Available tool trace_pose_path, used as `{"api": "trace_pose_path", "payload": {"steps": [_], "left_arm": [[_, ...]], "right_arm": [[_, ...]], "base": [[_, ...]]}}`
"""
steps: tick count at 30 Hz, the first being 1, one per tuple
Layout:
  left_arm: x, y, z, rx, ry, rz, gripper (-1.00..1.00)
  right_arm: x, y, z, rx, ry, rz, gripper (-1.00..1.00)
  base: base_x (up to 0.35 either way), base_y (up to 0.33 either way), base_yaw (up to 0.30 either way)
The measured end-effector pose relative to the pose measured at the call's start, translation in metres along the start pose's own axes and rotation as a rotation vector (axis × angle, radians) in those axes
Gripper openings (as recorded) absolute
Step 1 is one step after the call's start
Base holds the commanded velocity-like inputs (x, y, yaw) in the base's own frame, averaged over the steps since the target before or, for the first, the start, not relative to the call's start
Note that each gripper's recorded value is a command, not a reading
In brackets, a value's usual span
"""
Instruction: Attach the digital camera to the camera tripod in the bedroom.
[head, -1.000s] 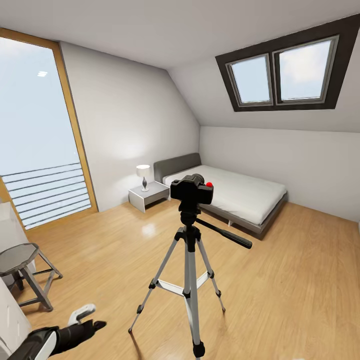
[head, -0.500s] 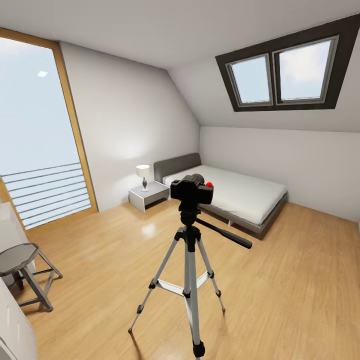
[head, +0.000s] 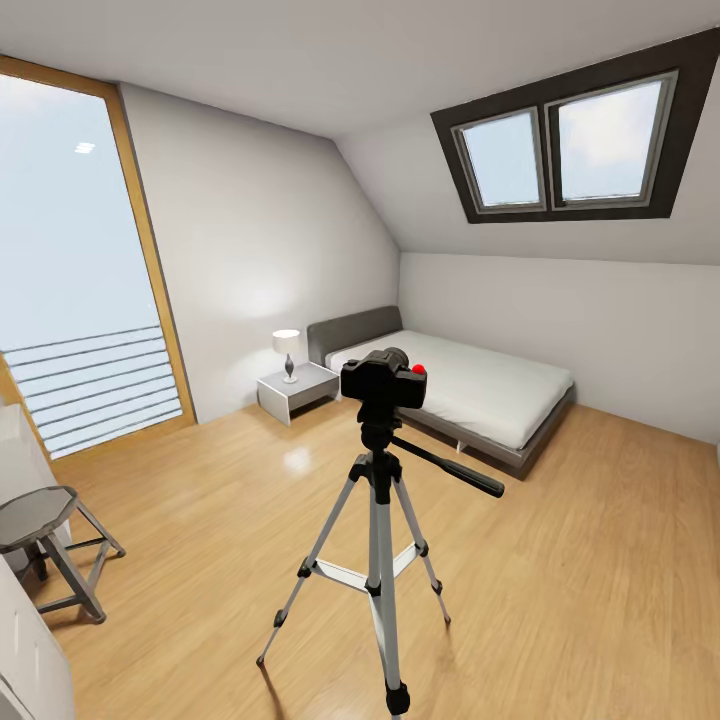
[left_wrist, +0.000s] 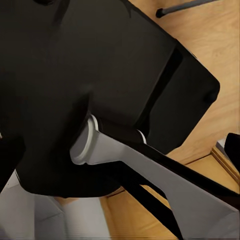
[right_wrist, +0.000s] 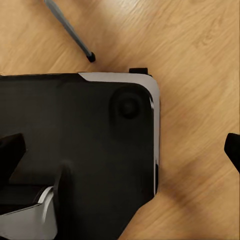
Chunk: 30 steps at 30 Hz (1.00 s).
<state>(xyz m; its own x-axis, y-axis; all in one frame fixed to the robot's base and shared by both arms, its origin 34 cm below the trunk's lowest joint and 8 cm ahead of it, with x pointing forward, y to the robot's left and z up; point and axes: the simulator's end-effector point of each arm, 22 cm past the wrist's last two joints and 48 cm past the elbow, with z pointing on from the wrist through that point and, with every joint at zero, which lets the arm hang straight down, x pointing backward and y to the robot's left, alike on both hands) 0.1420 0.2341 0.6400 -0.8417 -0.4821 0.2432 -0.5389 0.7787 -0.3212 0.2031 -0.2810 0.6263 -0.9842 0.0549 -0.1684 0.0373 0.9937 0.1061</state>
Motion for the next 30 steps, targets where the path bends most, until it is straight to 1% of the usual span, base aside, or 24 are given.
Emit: {"api": "trace_pose_path", "payload": {"steps": [3, 8, 30], "left_arm": [[0.007, -0.002, 0.002, 0.002, 0.008, 0.000, 1.00], [0.010, -0.002, 0.003, 0.003, 0.012, -0.001, 1.00], [0.011, -0.002, 0.004, 0.003, 0.014, 0.000, 1.00]], "right_arm": [[0.001, 0.010, 0.001, -0.012, 0.001, 0.003, 1.00], [0.003, 0.014, 0.002, -0.018, 0.003, 0.004, 1.00], [0.003, 0.016, 0.002, -0.020, 0.003, 0.004, 1.00]], "base": [[0.000, 0.000, 0.000], [0.000, 0.000, 0.000], [0.000, 0.000, 0.000]]}}
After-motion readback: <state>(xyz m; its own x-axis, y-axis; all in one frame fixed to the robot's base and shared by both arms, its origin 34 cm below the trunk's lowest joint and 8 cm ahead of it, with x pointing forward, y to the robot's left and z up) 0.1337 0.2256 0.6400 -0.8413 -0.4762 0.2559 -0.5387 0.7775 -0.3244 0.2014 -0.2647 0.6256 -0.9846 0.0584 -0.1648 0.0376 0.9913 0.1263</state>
